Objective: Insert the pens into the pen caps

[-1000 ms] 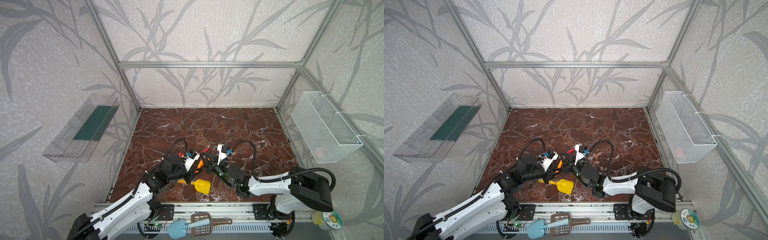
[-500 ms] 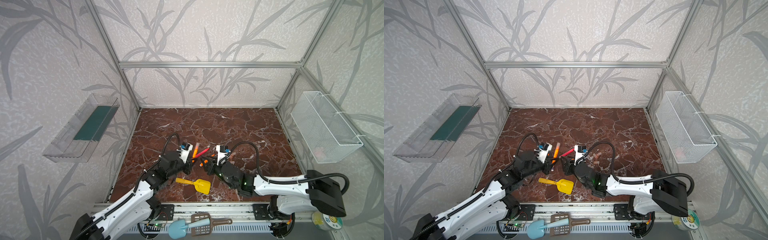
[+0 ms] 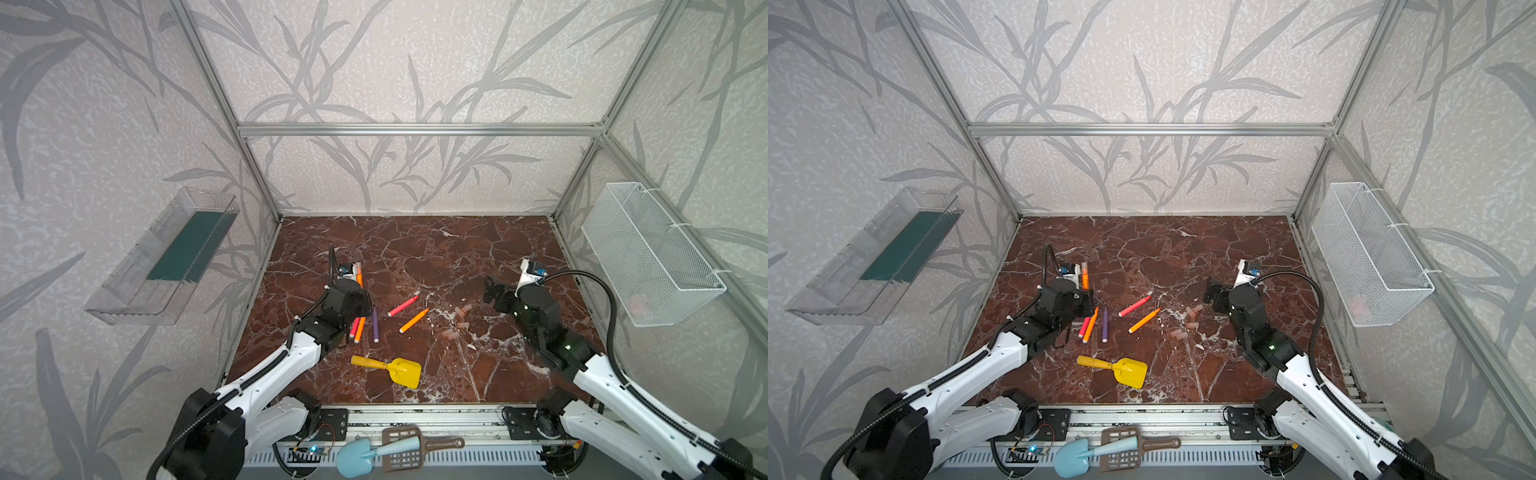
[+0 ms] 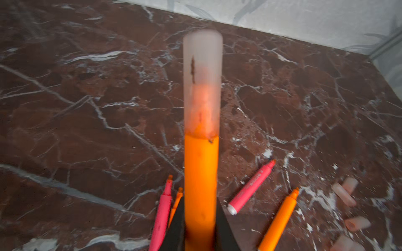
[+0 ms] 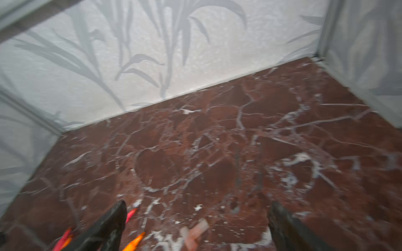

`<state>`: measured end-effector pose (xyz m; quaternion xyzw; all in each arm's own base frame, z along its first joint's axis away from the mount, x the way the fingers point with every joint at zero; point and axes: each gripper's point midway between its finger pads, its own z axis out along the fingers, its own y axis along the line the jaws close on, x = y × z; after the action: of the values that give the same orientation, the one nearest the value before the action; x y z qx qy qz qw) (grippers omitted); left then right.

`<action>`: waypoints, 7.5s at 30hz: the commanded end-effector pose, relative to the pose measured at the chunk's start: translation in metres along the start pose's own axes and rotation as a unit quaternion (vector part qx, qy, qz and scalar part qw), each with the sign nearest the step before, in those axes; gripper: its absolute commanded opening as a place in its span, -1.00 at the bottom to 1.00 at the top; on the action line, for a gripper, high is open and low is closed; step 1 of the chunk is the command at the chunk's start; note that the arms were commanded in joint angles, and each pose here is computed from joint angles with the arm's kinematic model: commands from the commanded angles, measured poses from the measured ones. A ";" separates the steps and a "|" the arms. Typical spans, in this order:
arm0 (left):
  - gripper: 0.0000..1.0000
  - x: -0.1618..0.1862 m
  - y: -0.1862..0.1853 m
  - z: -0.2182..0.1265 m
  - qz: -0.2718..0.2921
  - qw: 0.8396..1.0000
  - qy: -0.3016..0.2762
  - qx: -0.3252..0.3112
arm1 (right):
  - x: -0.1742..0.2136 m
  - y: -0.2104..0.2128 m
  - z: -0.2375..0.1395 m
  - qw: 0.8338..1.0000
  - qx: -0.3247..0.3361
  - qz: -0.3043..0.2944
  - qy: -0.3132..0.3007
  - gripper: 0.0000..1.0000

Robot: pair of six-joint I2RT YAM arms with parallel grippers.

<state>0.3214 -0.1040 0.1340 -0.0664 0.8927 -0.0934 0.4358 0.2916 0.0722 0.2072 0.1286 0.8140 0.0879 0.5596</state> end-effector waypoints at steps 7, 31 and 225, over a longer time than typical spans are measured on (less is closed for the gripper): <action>-1.00 0.017 0.079 0.024 -0.099 0.984 0.077 -0.125 | 0.040 -0.075 0.000 0.994 0.106 -0.012 -0.006 0.98; -0.76 0.058 0.096 0.056 -0.153 0.958 0.189 -0.155 | 0.049 -0.064 0.001 0.998 0.060 -0.011 -0.003 0.99; -0.68 0.122 -0.200 -0.084 0.226 0.871 0.019 0.435 | 0.129 0.198 -0.057 0.927 -0.307 0.159 0.147 -0.92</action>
<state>0.1843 -0.3095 0.1141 0.3412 0.7851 -0.3548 0.3759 0.2160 0.3066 0.1776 0.0510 0.7866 0.4496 0.4202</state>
